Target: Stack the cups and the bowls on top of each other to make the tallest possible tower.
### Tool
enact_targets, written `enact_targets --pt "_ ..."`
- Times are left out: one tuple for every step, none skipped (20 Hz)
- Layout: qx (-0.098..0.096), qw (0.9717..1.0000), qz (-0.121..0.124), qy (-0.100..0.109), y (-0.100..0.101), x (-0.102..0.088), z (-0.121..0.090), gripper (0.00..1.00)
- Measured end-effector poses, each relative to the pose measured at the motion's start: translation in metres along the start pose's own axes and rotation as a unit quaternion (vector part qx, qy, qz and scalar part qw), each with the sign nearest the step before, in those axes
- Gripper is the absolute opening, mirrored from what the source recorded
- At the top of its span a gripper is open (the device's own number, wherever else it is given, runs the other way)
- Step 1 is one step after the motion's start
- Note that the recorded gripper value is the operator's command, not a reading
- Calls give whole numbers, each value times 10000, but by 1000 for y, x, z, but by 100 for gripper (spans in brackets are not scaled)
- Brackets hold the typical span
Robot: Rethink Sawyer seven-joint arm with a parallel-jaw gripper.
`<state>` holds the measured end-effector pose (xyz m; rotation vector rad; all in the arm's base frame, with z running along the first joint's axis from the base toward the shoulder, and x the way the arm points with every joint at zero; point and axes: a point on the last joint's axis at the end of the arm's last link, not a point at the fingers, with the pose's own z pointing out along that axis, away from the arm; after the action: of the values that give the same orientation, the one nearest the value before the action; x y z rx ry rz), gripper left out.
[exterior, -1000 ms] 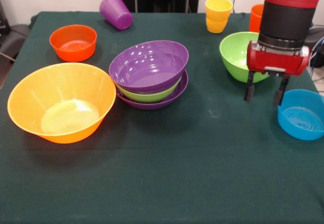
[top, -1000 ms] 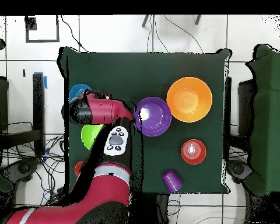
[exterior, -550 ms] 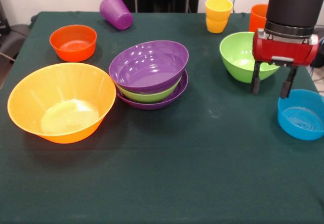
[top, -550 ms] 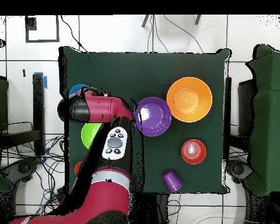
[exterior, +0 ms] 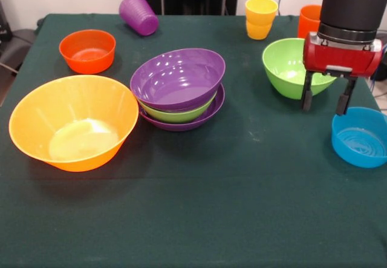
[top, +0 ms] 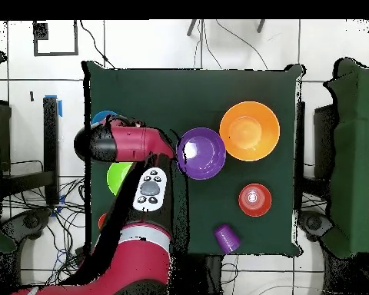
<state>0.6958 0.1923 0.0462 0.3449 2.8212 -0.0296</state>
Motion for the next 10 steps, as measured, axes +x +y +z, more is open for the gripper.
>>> enact_targets --pt "-1 10000 -5 2 1 0 0 100" --pt "-3 10000 -20 8 2 2 1 100" --pt "-4 10000 -30 13 4 3 1 100" --pt "-3 10000 -43 25 5 5 2 100" --pt "-2 10000 -56 37 6 7 3 100" --pt "0 10000 -72 55 7 10 5 100" --pt "1 9999 -78 63 8 11 6 100" --pt "9 9999 -112 102 11 17 9 100" --pt "10 9999 -126 115 12 19 11 100" --pt "11 9998 -145 130 14 22 12 100"
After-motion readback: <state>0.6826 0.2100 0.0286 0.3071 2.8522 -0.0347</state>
